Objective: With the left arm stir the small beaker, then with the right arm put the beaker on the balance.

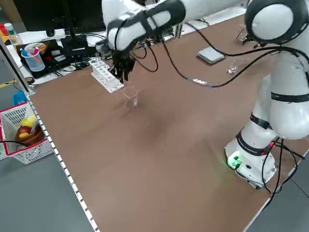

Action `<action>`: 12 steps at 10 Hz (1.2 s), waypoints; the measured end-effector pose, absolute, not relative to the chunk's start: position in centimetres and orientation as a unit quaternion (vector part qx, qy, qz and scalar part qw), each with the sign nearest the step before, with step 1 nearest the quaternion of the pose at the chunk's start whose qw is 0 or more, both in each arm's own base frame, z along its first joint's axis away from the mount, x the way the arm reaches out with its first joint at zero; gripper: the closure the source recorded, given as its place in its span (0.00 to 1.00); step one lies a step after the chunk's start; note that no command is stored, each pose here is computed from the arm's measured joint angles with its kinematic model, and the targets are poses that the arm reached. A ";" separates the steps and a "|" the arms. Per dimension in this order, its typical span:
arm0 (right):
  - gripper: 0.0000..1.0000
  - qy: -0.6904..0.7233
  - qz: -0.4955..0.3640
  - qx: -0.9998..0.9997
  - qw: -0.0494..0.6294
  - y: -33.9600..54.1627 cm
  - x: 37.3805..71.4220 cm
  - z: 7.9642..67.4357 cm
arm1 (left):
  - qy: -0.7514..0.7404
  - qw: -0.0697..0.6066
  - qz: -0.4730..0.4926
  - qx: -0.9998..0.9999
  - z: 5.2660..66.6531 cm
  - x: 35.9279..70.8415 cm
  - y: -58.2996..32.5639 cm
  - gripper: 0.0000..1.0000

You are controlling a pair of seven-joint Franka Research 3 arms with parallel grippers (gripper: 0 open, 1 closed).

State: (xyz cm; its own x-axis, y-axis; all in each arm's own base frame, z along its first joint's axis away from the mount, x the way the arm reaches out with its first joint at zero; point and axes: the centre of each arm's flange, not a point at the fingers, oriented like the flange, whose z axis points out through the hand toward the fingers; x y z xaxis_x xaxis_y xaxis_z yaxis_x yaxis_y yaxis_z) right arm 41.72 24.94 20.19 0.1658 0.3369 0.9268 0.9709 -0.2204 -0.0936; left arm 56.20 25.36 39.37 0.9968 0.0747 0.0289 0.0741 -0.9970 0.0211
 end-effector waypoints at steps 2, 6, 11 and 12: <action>0.00 -0.499 -0.418 -0.653 0.387 25.1 41.2 18.3 | 0.050 -0.001 0.029 0.998 43.7 57.3 20.2 0.43; 0.00 -0.509 -0.421 -0.649 0.377 25.2 40.9 15.4 | 0.077 0.004 -0.006 0.997 50.7 58.9 12.7 0.00; 0.00 -0.481 -0.426 -0.657 0.394 28.9 40.9 12.3 | 0.050 0.000 -0.035 0.998 58.6 58.8 5.6 0.00; 0.00 -0.480 -0.424 -0.658 0.395 29.3 40.9 11.6 | 0.047 0.017 -0.030 0.998 59.2 58.8 3.8 0.01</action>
State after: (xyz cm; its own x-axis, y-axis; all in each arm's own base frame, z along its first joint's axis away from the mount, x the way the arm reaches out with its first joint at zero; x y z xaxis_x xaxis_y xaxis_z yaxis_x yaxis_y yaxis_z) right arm 40.86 29.26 11.65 0.1794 0.2964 0.9380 0.9673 -0.2270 -0.1133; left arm 58.77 3.84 59.16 0.9937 0.0927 -0.0622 0.0948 -0.9950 0.0312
